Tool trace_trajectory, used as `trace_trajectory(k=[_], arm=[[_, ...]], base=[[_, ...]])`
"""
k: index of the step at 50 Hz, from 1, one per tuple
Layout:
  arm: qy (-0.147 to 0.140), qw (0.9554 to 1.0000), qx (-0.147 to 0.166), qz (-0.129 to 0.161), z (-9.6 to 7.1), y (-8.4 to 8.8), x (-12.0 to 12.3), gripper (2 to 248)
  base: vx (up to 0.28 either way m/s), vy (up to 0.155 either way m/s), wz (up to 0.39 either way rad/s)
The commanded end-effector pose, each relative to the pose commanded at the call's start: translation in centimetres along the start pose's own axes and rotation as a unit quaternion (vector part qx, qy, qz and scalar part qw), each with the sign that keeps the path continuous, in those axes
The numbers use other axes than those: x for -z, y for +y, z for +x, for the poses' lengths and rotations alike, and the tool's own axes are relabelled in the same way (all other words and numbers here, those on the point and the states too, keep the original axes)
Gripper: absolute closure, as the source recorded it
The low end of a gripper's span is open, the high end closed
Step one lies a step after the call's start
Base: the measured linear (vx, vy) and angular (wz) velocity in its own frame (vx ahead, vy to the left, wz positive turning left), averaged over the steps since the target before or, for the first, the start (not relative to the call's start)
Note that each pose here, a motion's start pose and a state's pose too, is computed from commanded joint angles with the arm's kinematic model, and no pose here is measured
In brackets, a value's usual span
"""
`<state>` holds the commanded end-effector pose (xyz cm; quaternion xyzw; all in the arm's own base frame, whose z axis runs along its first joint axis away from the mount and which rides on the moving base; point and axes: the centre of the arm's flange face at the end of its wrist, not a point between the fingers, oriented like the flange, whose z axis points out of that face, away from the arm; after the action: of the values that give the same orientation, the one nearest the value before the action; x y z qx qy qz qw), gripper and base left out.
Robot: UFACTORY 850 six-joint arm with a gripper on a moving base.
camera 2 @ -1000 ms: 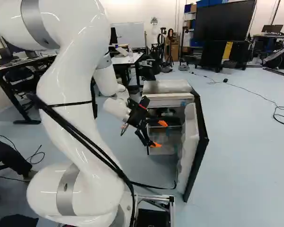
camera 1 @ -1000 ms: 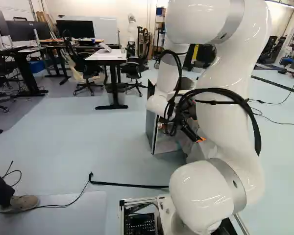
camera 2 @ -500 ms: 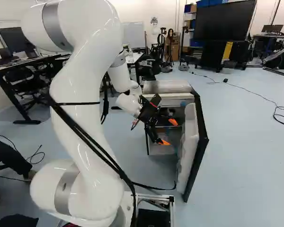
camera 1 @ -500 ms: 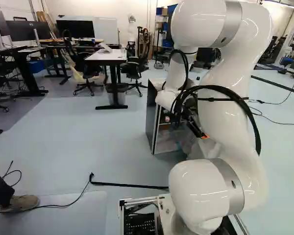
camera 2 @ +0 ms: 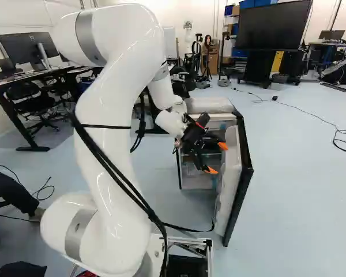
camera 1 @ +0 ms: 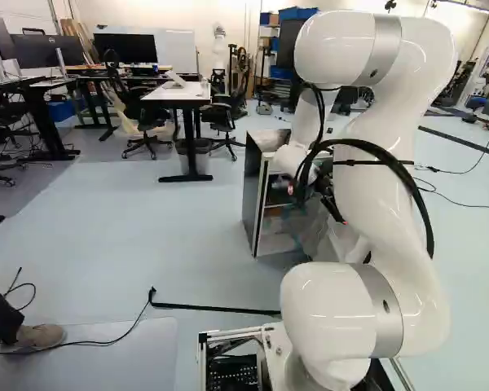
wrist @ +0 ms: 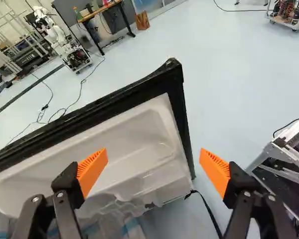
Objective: Open the fridge door
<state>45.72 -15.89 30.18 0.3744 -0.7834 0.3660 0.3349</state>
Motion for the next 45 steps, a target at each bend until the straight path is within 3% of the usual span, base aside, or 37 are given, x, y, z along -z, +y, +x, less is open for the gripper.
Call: trace_trajectory(k=[20, 45], arm=[[0.01, 0.9997, -0.021, 0.009, 1.1, -3.9, -3.5, 3], [0.023, 0.998, -0.058, -0.004, 2.5, -7.9, -7.9, 3]], base=[[0.0, 0.0, 0.0], [0.0, 0.0, 0.0]])
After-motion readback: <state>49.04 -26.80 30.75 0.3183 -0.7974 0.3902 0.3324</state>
